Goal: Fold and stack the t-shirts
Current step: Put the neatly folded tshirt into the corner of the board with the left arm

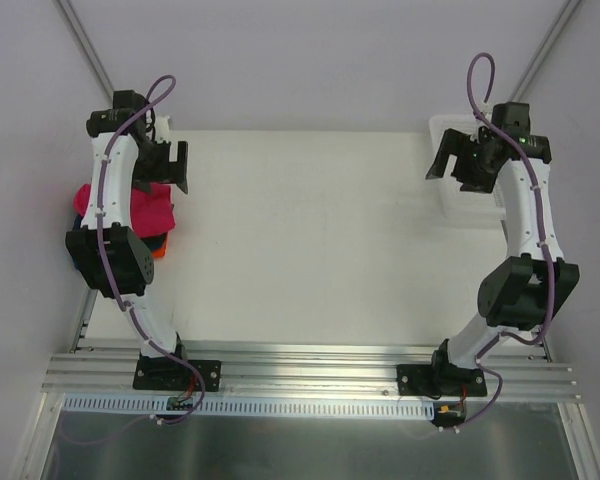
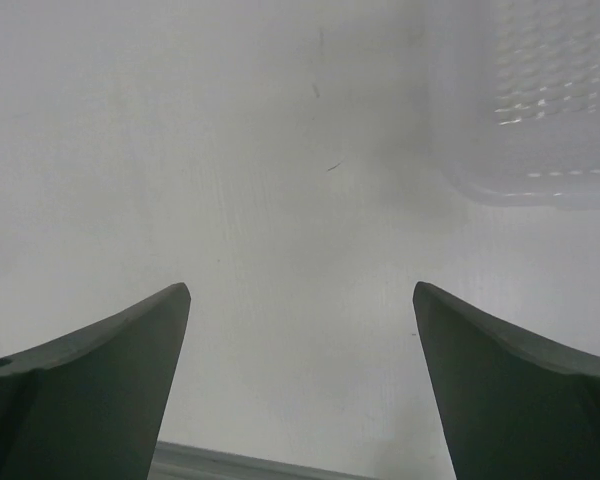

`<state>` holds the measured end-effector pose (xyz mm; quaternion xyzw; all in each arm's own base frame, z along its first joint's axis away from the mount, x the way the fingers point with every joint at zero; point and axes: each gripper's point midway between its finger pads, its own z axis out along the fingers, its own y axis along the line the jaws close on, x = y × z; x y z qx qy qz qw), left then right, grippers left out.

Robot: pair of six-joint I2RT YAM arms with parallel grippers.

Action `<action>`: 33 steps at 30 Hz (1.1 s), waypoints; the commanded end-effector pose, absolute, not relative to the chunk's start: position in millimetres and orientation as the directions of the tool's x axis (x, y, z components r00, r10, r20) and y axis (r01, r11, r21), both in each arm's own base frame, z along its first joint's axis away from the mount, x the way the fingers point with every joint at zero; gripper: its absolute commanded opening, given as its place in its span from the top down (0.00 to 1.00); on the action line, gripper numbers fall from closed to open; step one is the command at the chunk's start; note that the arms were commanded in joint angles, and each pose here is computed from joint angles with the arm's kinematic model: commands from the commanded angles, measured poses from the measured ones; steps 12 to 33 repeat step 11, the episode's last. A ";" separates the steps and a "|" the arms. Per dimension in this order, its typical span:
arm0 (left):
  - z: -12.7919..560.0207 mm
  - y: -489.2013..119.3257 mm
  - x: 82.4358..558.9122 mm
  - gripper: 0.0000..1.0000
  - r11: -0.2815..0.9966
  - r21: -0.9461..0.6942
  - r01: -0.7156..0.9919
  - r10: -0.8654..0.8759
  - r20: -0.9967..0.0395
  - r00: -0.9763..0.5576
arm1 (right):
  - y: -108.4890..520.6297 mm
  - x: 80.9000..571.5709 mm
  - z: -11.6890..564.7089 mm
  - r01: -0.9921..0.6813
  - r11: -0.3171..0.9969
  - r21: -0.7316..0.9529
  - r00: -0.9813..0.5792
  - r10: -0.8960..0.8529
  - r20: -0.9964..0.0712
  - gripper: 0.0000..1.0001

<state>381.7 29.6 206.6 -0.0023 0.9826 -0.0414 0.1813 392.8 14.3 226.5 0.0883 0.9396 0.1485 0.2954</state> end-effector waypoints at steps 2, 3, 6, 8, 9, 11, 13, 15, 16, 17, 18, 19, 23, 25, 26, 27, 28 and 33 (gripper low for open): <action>217.8 10.5 375.3 0.10 0.986 -0.152 0.067 0.006 -0.371 -0.928 | -20.4 352.0 226.5 0.172 0.980 0.104 -0.887 0.200 -0.417 0.00; 215.6 10.1 374.5 0.10 0.986 -0.155 0.065 0.004 -0.364 -0.931 | -21.1 348.5 228.5 0.174 0.980 0.099 -0.885 0.200 -0.420 0.00; 211.3 7.4 373.5 0.10 0.985 -0.163 0.056 -0.005 -0.352 -0.936 | -18.9 342.4 223.9 0.190 0.976 0.111 -0.882 0.219 -0.418 0.00; 211.6 4.4 373.5 0.10 0.984 -0.167 0.065 0.002 -0.354 -0.935 | -12.9 337.7 213.4 0.156 0.979 0.133 -0.894 0.197 -0.401 0.01; 211.8 3.0 372.8 0.10 0.983 -0.171 0.068 0.003 -0.353 -0.936 | -13.1 341.3 213.2 0.151 0.980 0.133 -0.886 0.193 -0.422 0.01; 212.7 0.0 371.9 0.10 0.982 -0.171 0.075 0.009 -0.356 -0.935 | -16.9 339.0 212.3 0.177 0.978 0.108 -0.878 0.207 -0.432 0.00; 212.7 0.0 371.9 0.10 0.982 -0.171 0.075 0.009 -0.356 -0.935 | -16.9 339.0 212.3 0.177 0.978 0.108 -0.878 0.207 -0.432 0.00; 212.7 0.0 371.9 0.10 0.982 -0.171 0.075 0.009 -0.356 -0.935 | -16.9 339.0 212.3 0.177 0.978 0.108 -0.878 0.207 -0.432 0.00; 212.7 0.0 371.9 0.10 0.982 -0.171 0.075 0.009 -0.356 -0.935 | -16.9 339.0 212.3 0.177 0.978 0.108 -0.878 0.207 -0.432 0.00; 212.7 0.0 371.9 0.10 0.982 -0.171 0.075 0.009 -0.356 -0.935 | -16.9 339.0 212.3 0.177 0.978 0.108 -0.878 0.207 -0.432 0.00; 212.7 0.0 371.9 0.10 0.982 -0.171 0.075 0.009 -0.356 -0.935 | -16.9 339.0 212.3 0.177 0.978 0.108 -0.878 0.207 -0.432 0.00; 212.7 0.0 371.9 0.10 0.982 -0.171 0.075 0.009 -0.356 -0.935 | -16.9 339.0 212.3 0.177 0.978 0.108 -0.878 0.207 -0.432 0.00; 212.7 0.0 371.9 0.10 0.982 -0.171 0.075 0.009 -0.356 -0.935 | -16.9 339.0 212.3 0.177 0.978 0.108 -0.878 0.207 -0.432 0.00; 212.7 0.0 371.9 0.10 0.982 -0.171 0.075 0.009 -0.356 -0.935 | -16.9 339.0 212.3 0.177 0.978 0.108 -0.878 0.207 -0.432 0.00; 212.7 0.0 371.9 0.10 0.982 -0.171 0.075 0.009 -0.356 -0.935 | -16.9 339.0 212.3 0.177 0.978 0.108 -0.878 0.207 -0.432 0.00; 212.7 0.0 371.9 0.10 0.982 -0.171 0.075 0.009 -0.356 -0.935 | -16.9 339.0 212.3 0.177 0.978 0.108 -0.878 0.207 -0.432 0.00; 212.7 0.0 371.9 0.10 0.982 -0.171 0.075 0.009 -0.356 -0.935 | -16.9 339.0 212.3 0.177 0.978 0.108 -0.878 0.207 -0.432 0.00; 212.7 0.0 371.9 0.10 0.982 -0.171 0.075 0.009 -0.356 -0.935 | -16.9 339.0 212.3 0.177 0.978 0.108 -0.878 0.207 -0.432 0.00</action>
